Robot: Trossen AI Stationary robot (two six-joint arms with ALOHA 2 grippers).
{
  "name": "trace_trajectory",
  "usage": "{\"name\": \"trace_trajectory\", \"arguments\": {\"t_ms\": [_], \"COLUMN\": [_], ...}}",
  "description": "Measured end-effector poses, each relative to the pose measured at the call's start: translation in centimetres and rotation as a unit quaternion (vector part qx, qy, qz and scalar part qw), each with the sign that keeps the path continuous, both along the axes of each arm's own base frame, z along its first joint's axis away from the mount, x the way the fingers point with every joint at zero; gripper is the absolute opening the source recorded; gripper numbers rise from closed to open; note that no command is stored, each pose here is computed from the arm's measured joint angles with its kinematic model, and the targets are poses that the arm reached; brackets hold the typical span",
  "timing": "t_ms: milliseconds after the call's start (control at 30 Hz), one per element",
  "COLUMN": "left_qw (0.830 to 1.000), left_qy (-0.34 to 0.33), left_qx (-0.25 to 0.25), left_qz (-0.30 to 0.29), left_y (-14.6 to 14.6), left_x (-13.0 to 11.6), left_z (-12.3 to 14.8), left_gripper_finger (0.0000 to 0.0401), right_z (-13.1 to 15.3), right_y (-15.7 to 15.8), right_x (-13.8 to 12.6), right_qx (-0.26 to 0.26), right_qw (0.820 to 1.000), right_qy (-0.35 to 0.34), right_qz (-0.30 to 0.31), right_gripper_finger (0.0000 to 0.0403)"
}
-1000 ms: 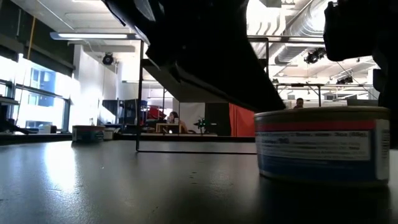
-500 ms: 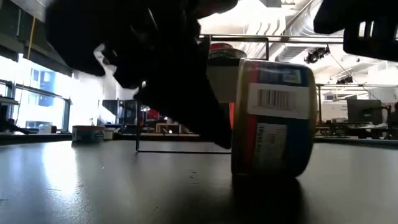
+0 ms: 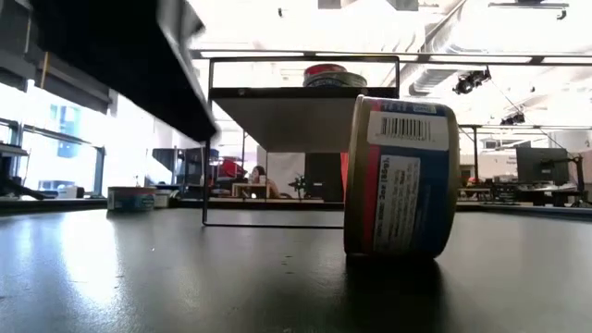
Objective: Stack canned seafood by type on shelf
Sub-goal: Stack the blue-pink tuna can on top of the blue-pink tuna can on the shelf
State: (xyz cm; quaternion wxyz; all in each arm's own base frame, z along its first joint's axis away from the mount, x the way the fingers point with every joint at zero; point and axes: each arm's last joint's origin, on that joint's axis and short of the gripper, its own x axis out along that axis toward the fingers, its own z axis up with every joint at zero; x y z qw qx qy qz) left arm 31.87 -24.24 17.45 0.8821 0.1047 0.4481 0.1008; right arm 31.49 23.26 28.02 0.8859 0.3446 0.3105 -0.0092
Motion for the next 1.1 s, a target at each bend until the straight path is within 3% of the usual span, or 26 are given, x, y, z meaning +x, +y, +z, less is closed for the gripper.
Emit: {"name": "trace_trajectory", "arguments": {"t_ms": [100, 267, 467, 600, 667, 767, 867, 1033, 1100], "left_qw": [1.000, 0.998, 0.995, 0.993, 0.992, 0.989, 0.975, 0.932, 0.913], "left_qy": [0.009, 0.040, 0.092, 0.085, 0.069, 0.032, -0.024, -0.132, -0.175], "left_qx": [0.011, 0.039, -0.022, -0.044, -0.052, -0.080, -0.164, -0.318, -0.355], "left_qz": [0.005, 0.015, -0.034, -0.075, -0.092, -0.123, -0.149, -0.114, -0.099], "left_y": [-0.1, 1.1, 2.5, 3.1, 3.4, 4.1, 5.4, 8.0, 8.8], "left_x": [-1.3, -3.0, -3.4, -4.0, -4.5, -5.6, -7.4, -10.9, -11.9], "left_z": [1.1, 3.1, 5.5, 7.8, 9.2, 10.6, 10.5, 8.2, 7.5], "left_gripper_finger": [0.0000, 0.0000, 0.0000, 0.0000, 0.0000, 0.0000, 0.0000, 0.0000, 0.0000], "right_z": [1.4, 1.7, 0.0, 0.8, 1.5, 2.0, 2.9, 2.2, 1.3], "right_y": [-0.8, -1.8, 0.5, 1.2, 0.6, -0.4, -1.4, -2.5, -2.7], "right_x": [0.9, 2.3, 5.4, 7.6, 8.1, 8.0, 7.0, 5.5, 5.2], "right_qx": [0.001, 0.010, 0.087, 0.138, 0.135, 0.072, 0.029, 0.055, 0.070], "right_qw": [1.000, 0.999, 0.986, 0.974, 0.975, 0.980, 0.975, 0.931, 0.911], "right_qy": [-0.007, 0.027, 0.047, 0.065, 0.107, 0.166, 0.218, 0.298, 0.307], "right_qz": [0.012, 0.033, 0.136, 0.167, 0.143, 0.083, -0.036, -0.204, -0.267], "right_gripper_finger": [0.0035, 0.0133, 0.0262, 0.0299, 0.0302, 0.0302, 0.0303, 0.0303, 0.0303]}}
